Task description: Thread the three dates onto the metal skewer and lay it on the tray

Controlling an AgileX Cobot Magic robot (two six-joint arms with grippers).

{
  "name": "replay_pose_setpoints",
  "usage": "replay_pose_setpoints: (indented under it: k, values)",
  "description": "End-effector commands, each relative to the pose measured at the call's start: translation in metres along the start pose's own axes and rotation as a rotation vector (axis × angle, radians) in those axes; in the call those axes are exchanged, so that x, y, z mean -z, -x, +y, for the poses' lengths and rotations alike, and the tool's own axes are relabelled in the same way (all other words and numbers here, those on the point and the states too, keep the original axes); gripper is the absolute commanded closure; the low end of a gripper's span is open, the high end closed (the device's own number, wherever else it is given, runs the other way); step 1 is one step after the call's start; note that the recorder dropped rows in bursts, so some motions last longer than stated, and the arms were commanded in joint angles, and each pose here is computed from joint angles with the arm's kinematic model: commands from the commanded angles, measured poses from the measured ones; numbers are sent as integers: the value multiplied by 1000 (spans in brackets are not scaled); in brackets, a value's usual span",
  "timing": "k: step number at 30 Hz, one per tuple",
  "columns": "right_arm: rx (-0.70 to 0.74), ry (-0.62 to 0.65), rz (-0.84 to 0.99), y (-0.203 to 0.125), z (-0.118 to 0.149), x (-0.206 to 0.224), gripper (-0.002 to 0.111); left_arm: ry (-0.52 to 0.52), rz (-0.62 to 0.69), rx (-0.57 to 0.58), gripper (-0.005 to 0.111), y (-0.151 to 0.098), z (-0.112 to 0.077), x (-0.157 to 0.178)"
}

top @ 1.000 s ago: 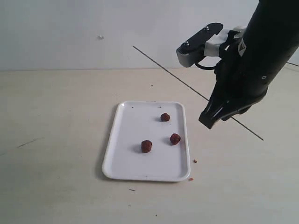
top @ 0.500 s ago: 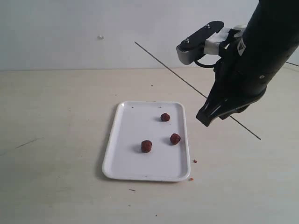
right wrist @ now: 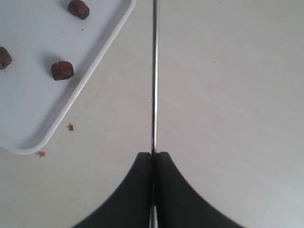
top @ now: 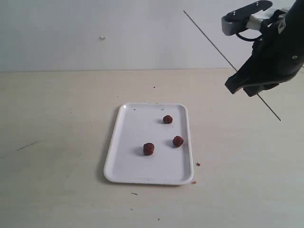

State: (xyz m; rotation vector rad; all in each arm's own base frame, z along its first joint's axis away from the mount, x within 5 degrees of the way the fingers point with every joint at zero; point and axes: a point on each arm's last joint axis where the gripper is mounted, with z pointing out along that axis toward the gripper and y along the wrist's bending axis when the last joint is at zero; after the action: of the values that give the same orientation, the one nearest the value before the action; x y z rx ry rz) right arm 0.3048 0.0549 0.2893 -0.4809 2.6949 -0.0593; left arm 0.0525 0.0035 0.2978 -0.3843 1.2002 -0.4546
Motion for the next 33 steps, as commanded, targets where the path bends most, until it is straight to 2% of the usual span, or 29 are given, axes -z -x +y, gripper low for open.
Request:
replay_pose_setpoints:
  k: [1,4,8,11,12,13,14,16,18,19,21,23,26,33]
  values:
    - [-14,22,-10,7,-3,13,108,22,117,-160,107,33,-26,-44]
    - [-16,25,-4,8,-3,17,108,93,327,-298,107,38,-33,-93]
    - [-12,20,0,8,-4,16,108,159,621,-418,107,29,-31,-153]
    - [-3,5,4,8,-5,15,108,195,862,-481,107,6,-20,-194]
    - [7,-7,15,8,-6,12,108,174,1041,-553,107,-12,-11,-212]
    - [9,-10,19,8,-7,11,108,154,1119,-576,106,-20,-8,-217]
    - [19,-23,31,8,-8,7,108,80,1249,-606,103,-43,-6,-228]
    - [20,-23,39,9,-8,5,108,-22,1334,-646,97,-67,-9,-236]
    - [32,-21,65,8,-9,0,108,-165,1407,-741,89,-93,-14,-239]
    - [56,-13,108,5,-9,-5,108,-339,1464,-862,81,-123,-25,-239]
    - [74,-4,151,4,-8,-13,108,-576,1530,-1015,77,-161,-40,-232]
    - [110,12,211,1,-8,-21,108,-726,1568,-1146,77,-187,-50,-224]
    - [135,27,269,-1,-7,-31,108,-815,1608,-1317,77,-209,-53,-217]
    - [221,38,238,3,-7,-33,108,-817,1591,-1348,77,-209,-57,-223]
